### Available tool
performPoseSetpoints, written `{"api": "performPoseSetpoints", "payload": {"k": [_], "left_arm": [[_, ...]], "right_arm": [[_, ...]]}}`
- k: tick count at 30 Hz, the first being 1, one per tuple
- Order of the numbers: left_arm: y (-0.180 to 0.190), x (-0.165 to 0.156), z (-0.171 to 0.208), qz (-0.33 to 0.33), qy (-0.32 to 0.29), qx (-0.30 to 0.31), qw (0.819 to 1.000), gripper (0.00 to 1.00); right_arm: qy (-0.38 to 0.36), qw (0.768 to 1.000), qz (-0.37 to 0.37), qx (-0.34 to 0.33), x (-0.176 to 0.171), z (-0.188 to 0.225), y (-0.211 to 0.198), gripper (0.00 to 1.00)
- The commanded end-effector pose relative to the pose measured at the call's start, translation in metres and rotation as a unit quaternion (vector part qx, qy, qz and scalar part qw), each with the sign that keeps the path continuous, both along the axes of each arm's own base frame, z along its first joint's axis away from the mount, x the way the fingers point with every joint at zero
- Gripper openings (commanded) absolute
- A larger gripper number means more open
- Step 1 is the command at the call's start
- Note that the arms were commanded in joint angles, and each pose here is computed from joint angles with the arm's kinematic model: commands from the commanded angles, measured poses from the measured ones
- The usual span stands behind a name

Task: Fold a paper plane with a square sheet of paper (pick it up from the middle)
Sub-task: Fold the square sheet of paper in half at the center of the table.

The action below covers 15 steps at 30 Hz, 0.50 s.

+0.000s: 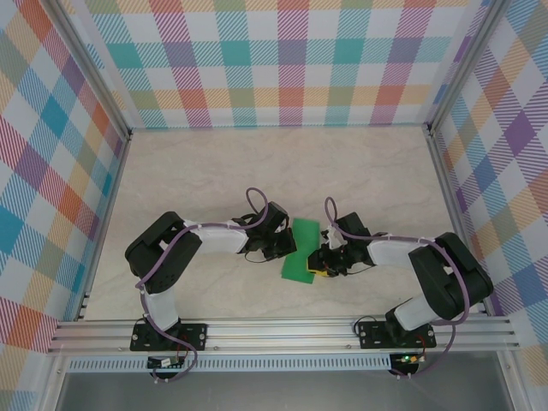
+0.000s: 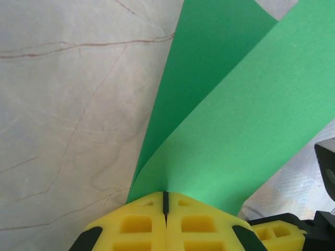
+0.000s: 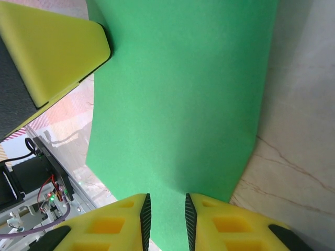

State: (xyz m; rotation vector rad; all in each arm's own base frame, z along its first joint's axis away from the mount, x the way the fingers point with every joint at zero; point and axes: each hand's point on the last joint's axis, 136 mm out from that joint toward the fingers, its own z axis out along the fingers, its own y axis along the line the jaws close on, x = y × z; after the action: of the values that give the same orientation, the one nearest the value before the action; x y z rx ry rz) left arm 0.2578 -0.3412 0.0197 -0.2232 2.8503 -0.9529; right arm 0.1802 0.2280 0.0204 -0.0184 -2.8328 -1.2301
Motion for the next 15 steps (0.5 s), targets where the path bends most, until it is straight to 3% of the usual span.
{"api": "performPoseSetpoints", "payload": {"k": [1,8,15], "left_arm": [[0.027,-0.030,-0.041,-0.002,0.055,0.070,0.996,0.00],[0.024,-0.029,-0.041,-0.004,0.055,0.067,0.996,0.00],[0.024,-0.029,-0.042,-0.005,0.055,0.068,0.996,0.00]], "right_arm": [[0.001,1.000,0.006,-0.027,-0.008,-0.002,-0.007,0.27],[-0.026,0.999,0.014,0.013,-0.007,0.028,0.005,0.29],[0.004,1.000,0.023,-0.016,-0.022,-0.001,0.000,0.29]]}}
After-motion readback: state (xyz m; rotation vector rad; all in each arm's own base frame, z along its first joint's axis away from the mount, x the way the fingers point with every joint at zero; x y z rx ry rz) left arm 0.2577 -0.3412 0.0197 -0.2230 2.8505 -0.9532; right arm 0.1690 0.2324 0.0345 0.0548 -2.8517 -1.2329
